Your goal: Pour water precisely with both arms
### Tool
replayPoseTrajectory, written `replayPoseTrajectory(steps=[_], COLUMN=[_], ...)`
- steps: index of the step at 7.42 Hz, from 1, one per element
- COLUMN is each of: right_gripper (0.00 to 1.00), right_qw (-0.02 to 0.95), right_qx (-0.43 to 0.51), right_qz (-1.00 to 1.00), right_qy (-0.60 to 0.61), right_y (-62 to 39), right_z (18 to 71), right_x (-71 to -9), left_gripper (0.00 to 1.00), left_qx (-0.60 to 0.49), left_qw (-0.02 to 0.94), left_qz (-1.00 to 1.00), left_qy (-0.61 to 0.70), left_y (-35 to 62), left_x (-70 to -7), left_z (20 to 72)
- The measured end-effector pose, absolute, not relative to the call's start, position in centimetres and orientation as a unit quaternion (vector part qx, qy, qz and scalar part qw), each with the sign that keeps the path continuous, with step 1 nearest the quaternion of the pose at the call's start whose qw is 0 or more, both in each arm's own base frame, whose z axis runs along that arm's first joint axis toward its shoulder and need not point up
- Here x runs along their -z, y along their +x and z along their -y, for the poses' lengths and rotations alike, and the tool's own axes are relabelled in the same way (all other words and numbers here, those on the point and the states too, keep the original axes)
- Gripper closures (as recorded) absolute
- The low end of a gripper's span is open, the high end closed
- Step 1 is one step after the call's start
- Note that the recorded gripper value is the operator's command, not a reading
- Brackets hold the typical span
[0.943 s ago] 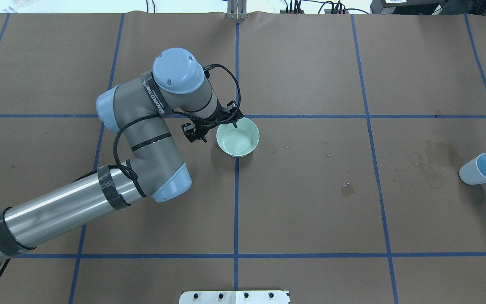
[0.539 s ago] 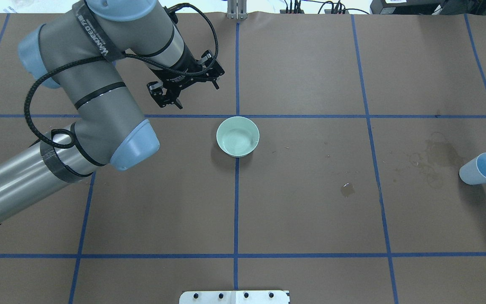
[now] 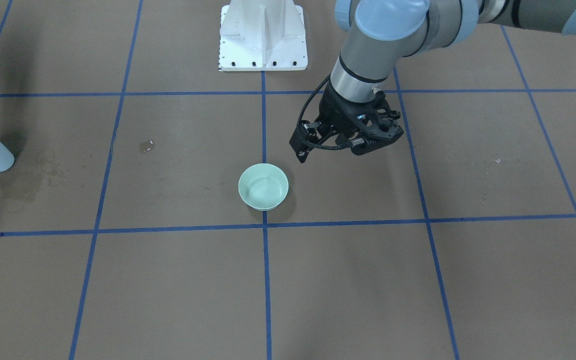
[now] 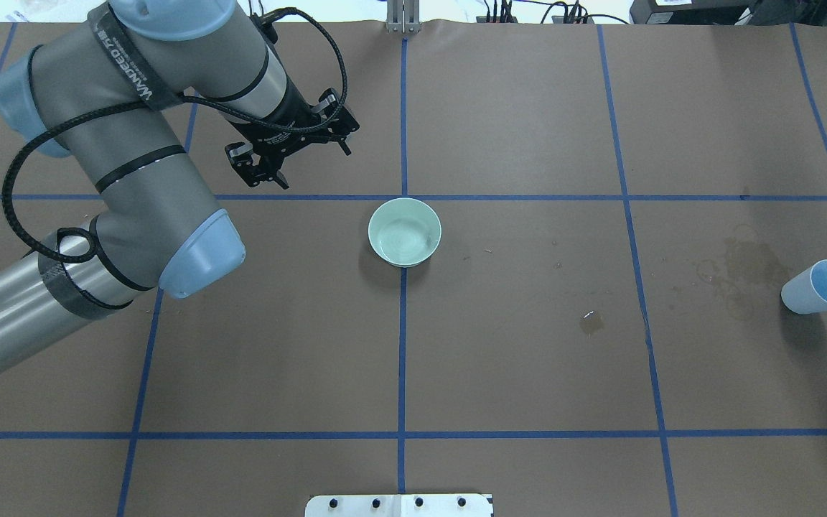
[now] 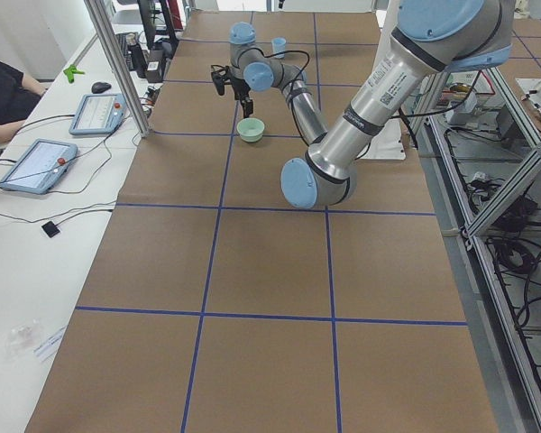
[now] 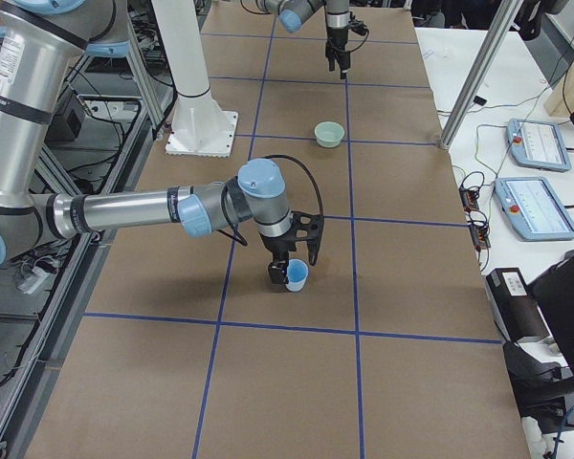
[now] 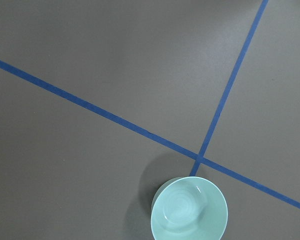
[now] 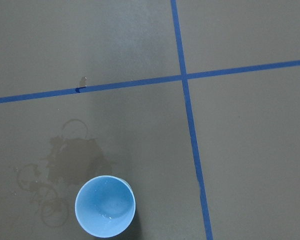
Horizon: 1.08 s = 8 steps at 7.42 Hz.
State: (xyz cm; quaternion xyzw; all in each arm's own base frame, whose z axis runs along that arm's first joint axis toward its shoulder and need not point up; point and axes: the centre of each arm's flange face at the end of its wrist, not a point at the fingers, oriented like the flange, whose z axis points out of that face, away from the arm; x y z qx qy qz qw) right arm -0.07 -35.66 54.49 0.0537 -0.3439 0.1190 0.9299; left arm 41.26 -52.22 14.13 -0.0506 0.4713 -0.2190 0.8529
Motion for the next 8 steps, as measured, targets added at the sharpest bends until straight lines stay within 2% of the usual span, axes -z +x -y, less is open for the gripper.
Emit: replayPoseTrajectory(steps=[5, 8], right_gripper=[0.00, 0.00], right_qw=[0.920, 0.917], right_qx=[-0.172, -0.197], right_qz=[0.348, 0.333], right_qy=[0.060, 0.098], right_y=[-5.2, -7.2], right_z=[33.4, 30.7], right_x=[-49.8, -51.0], left_gripper=[0.00, 0.00], left_qx=[0.229, 0.228], left_qw=[0.857, 0.858], left_qz=[-0.459, -0.459], left_qy=[-0.036, -0.036], left_y=[41.6, 41.6], left_x=[-15.5, -15.5], left_z=[52.0, 51.9])
